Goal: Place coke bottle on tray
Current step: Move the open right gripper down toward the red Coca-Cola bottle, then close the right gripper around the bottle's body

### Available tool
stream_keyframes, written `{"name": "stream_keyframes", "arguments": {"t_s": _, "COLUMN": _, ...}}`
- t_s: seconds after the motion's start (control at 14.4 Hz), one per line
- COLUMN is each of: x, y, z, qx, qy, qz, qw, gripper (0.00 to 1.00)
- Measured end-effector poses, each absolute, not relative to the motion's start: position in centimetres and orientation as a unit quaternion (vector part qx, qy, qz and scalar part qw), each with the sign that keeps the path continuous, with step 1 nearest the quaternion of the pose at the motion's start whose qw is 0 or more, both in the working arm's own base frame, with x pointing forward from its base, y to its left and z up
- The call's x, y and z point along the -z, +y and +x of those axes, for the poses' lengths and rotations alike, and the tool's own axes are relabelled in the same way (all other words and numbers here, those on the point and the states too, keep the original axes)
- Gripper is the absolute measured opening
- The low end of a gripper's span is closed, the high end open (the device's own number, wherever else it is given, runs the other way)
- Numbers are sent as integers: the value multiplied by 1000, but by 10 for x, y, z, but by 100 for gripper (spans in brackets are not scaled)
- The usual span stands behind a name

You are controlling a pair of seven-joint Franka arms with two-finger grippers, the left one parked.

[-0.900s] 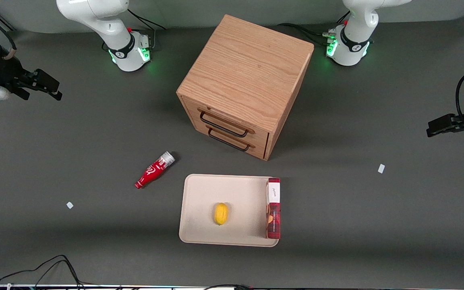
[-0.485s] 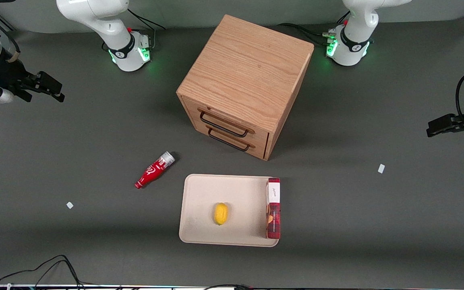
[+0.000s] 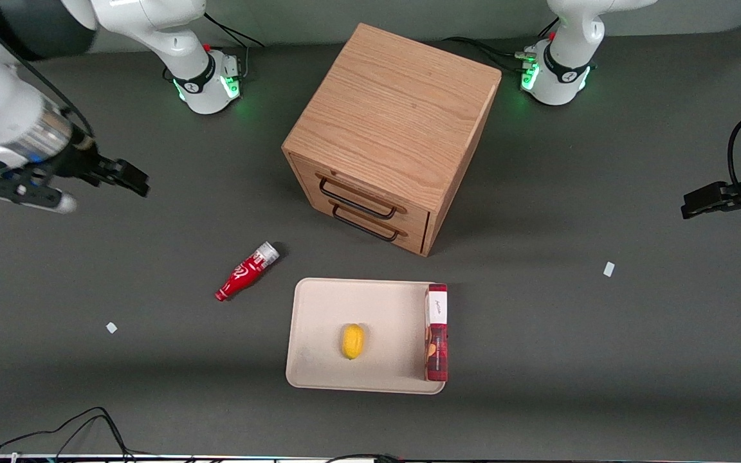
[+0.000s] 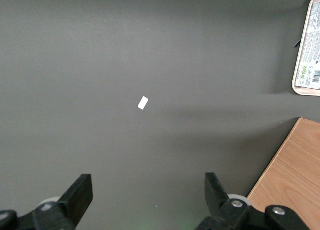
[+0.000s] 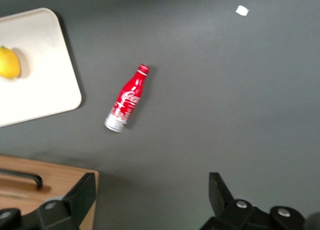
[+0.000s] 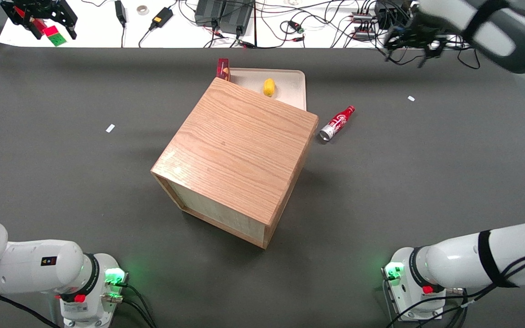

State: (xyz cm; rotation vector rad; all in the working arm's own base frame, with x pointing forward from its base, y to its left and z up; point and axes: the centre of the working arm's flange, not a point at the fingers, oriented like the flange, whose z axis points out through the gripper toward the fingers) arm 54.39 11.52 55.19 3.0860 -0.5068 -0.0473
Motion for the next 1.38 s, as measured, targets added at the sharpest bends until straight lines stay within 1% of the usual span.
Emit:
{"name": "stream_keyframes", "arguments": {"t_s": 0.28, "x": -479, "y": 155, "z": 579, "qx": 13, "qy": -242, "qz": 970, "qw": 1, "gripper": 100}}
{"name": "stream_keyframes", "arguments": {"t_s": 0.48, "x": -418, "y": 174, "z": 593, "qx": 20, "qy": -304, "qz": 952, "qw": -1, "gripper": 100}}
{"name": "stream_keyframes", "arguments": {"t_s": 0.69, "x": -365, "y": 190, "z": 598, "qx": 29, "qy": -352, "qz": 936, "qw": 2, "gripper": 100}}
{"name": "stream_keyframes", "arguments": {"t_s": 0.97, "x": -302, "y": 194, "z": 598, "qx": 24, "qy": -374, "qz": 927, "qw": -7, "gripper": 100}}
{"name": "stream_keyframes", "arguments": {"t_s": 1.38, "x": -232, "y": 192, "z": 589, "qx": 33, "qy": -386, "qz": 922, "qw": -5, "gripper": 100}}
